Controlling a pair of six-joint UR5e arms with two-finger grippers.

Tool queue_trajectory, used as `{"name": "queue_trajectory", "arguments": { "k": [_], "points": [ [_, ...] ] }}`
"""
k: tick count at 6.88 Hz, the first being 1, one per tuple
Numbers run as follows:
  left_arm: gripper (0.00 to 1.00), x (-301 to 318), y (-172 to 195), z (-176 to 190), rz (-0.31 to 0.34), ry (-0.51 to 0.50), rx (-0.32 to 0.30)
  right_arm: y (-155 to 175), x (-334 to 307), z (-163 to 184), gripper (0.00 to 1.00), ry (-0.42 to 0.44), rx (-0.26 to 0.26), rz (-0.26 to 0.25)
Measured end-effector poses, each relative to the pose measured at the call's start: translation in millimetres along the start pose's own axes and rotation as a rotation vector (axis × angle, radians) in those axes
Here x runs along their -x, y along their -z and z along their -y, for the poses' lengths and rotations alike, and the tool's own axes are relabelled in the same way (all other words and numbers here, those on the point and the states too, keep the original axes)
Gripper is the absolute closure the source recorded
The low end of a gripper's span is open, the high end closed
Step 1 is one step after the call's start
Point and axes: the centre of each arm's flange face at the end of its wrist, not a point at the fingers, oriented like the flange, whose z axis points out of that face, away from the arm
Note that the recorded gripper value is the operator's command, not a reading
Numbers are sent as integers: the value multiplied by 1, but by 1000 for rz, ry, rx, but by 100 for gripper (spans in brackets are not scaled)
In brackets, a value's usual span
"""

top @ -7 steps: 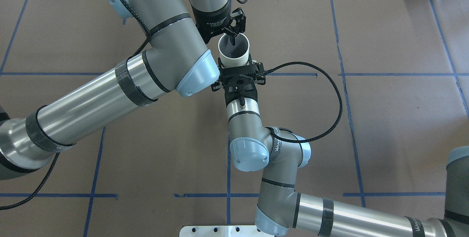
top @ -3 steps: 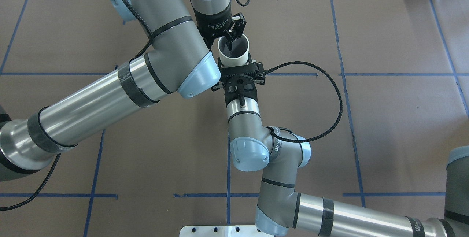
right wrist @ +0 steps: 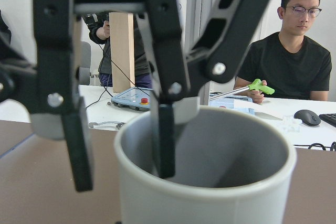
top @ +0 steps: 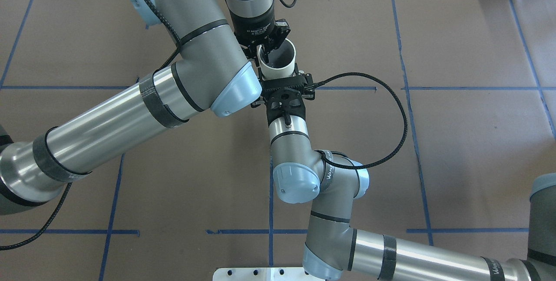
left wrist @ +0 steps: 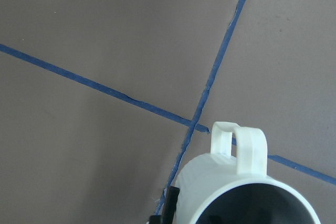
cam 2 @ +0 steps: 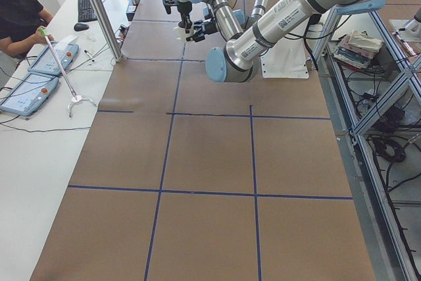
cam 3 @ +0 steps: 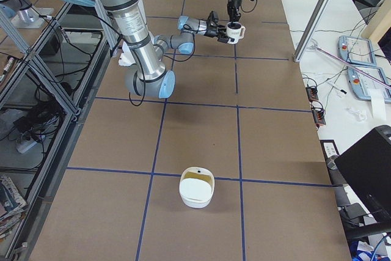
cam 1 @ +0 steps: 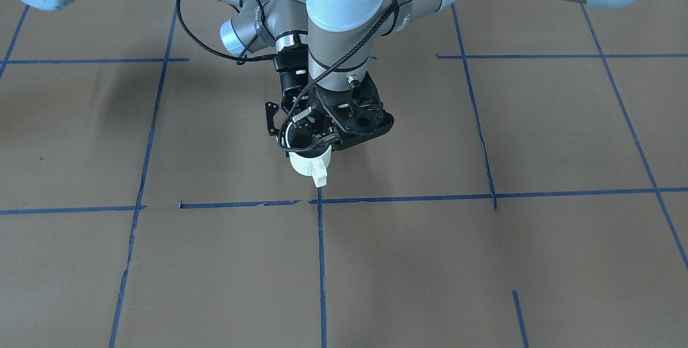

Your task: Left arm hands cup to right arm to dump lemon

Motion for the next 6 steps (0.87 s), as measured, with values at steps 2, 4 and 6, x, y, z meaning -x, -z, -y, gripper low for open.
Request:
{"name": "queue_trajectory", "arguments": {
  "k": [2, 4, 6],
  "points": [
    [100, 0, 1, 0, 0, 3, 0, 0, -3, -3, 0, -6, -1, 4],
    [100, 0, 3, -1, -3, 5, -1, -1, -6, -14, 0, 2, 5, 5],
    [100, 0, 13, -4, -19, 1, -5, -2, -7, -37, 0, 38, 22, -7]
  ]
}}
